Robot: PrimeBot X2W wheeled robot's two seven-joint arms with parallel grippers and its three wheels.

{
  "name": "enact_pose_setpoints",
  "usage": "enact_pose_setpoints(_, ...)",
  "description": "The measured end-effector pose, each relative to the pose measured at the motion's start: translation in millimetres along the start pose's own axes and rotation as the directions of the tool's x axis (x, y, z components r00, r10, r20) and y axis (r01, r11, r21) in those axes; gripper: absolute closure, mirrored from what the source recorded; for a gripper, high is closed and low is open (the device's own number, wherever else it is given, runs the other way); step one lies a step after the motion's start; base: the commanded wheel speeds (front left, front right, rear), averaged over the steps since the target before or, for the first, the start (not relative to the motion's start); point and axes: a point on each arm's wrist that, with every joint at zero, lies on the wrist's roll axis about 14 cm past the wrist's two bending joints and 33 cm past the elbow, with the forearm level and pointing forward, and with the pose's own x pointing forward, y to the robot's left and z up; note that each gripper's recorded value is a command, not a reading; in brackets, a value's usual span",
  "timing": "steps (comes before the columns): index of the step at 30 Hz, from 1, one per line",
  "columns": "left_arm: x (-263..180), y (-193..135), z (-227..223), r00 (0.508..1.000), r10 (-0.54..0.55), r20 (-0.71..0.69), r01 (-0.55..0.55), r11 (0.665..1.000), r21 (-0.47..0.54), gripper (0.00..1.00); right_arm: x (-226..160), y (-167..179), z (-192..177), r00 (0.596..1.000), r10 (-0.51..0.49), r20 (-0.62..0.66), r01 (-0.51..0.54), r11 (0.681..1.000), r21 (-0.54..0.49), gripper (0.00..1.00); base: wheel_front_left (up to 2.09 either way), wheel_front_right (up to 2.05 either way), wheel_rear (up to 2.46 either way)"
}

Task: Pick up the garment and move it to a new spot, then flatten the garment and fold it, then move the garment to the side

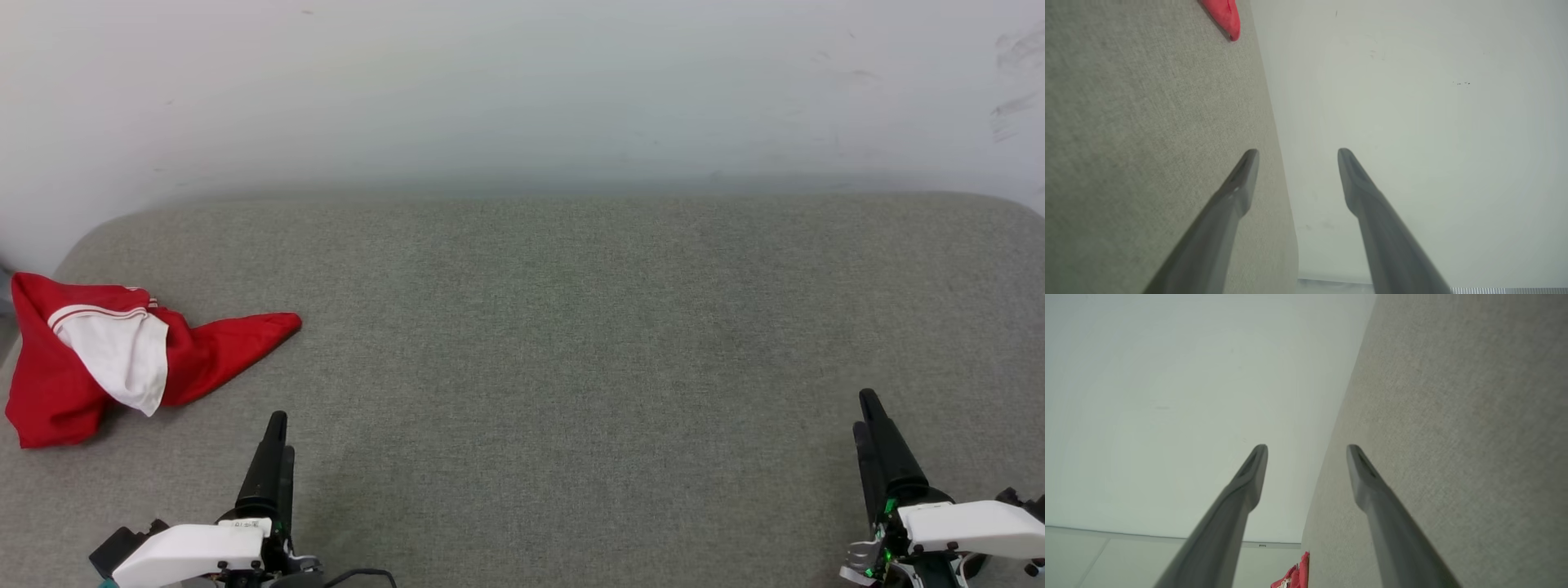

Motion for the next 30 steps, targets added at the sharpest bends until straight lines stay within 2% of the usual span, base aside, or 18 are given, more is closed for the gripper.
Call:
enact_pose_setpoints(8, -1, -2, 7, 0.999, -0.007, 0.035, 0.005, 0.997, 0.077, 0.00, 1, 9, 5, 0.999, 0.029, 0.024, -0.025, 0.990, -0.138, 0.00, 0.00, 0.00, 0.00)
enact_pose_setpoints(14, -1, -13, 22, 0.995, -0.044, 0.085, 0.030, 0.987, 0.159, 0.00, 1, 20, 8, 0.997, 0.065, 0.035, -0.053, 0.961, -0.273, 0.00, 0.00, 0.00, 0.00)
enact_pose_setpoints(19, -2, -23, 31, 0.990, -0.078, 0.114, 0.049, 0.970, 0.238, 0.00, 0, 29, 8, 0.995, 0.098, 0.036, -0.076, 0.918, -0.388, 0.00, 0.00, 0.00, 0.00)
enact_pose_setpoints(23, -2, -34, 35, 0.985, -0.115, 0.127, 0.071, 0.949, 0.307, 0.00, 0, 40, 6, 0.991, 0.134, 0.029, -0.104, 0.872, -0.479, 0.00, 0.00, 0.00, 0.00)
enact_pose_setpoints(30, -4, -57, 24, 0.977, -0.193, 0.092, 0.129, 0.875, 0.467, 0.00, 0, 55, 2, 0.983, 0.184, 0.016, -0.137, 0.784, -0.605, 0.00, 0.00, 0.00, 0.00)
